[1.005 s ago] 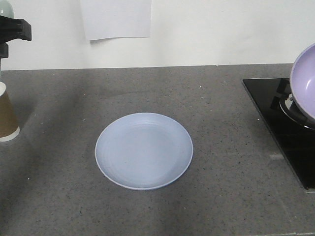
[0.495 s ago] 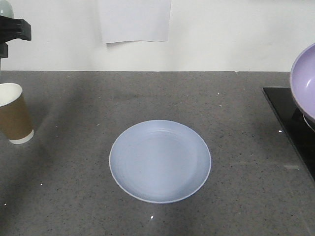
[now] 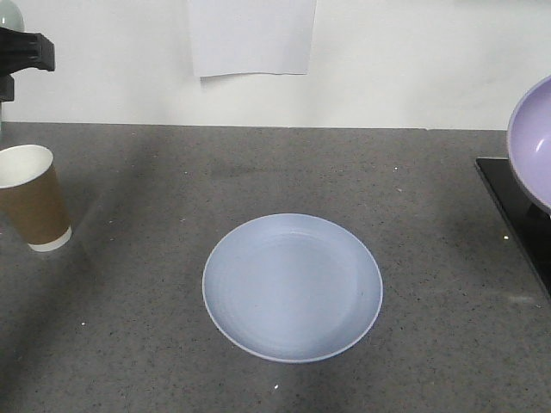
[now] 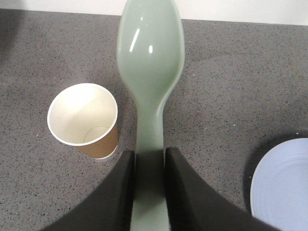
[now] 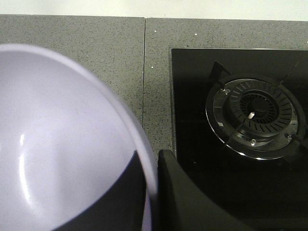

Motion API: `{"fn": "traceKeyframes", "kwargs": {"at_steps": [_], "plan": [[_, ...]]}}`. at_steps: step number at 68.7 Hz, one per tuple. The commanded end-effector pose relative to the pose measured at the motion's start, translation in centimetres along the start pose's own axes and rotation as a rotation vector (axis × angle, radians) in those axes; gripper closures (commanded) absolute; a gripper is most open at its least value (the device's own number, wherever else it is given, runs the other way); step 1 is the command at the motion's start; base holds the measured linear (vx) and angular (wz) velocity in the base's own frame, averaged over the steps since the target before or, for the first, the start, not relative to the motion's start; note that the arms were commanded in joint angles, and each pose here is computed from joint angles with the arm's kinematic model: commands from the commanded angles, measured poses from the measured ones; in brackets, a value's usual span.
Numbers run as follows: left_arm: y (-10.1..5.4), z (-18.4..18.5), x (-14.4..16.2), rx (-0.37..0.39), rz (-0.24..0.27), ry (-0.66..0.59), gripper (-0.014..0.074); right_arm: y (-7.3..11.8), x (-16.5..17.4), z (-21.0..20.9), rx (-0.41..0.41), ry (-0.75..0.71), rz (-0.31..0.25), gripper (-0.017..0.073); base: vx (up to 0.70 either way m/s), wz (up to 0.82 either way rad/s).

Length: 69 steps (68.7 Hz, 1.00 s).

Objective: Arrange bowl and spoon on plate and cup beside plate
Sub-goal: 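Approach the light blue plate holding spoon and bowl above it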

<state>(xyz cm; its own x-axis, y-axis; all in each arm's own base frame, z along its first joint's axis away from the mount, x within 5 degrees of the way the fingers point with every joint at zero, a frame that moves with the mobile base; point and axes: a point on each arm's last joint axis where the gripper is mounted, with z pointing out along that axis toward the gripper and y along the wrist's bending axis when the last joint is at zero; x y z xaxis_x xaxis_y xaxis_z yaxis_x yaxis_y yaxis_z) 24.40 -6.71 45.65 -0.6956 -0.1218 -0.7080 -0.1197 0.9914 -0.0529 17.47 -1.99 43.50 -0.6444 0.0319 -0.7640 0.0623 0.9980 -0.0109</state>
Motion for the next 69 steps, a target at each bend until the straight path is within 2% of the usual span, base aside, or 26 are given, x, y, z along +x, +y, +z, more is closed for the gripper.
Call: {"fn": "traceKeyframes", "kwargs": {"at_steps": [1, 69], "plan": [[0.30, -1.60, -0.73, 0.026, -0.006, -0.094, 0.0600, -0.10, -0.99, -1.02, 0.013, -0.099, -0.008, 0.0566, 0.00, 0.01], [0.30, -1.60, -0.73, 0.026, -0.006, -0.094, 0.0600, -0.10, -0.99, -1.02, 0.013, -0.099, -0.008, 0.0566, 0.00, 0.00]]}}
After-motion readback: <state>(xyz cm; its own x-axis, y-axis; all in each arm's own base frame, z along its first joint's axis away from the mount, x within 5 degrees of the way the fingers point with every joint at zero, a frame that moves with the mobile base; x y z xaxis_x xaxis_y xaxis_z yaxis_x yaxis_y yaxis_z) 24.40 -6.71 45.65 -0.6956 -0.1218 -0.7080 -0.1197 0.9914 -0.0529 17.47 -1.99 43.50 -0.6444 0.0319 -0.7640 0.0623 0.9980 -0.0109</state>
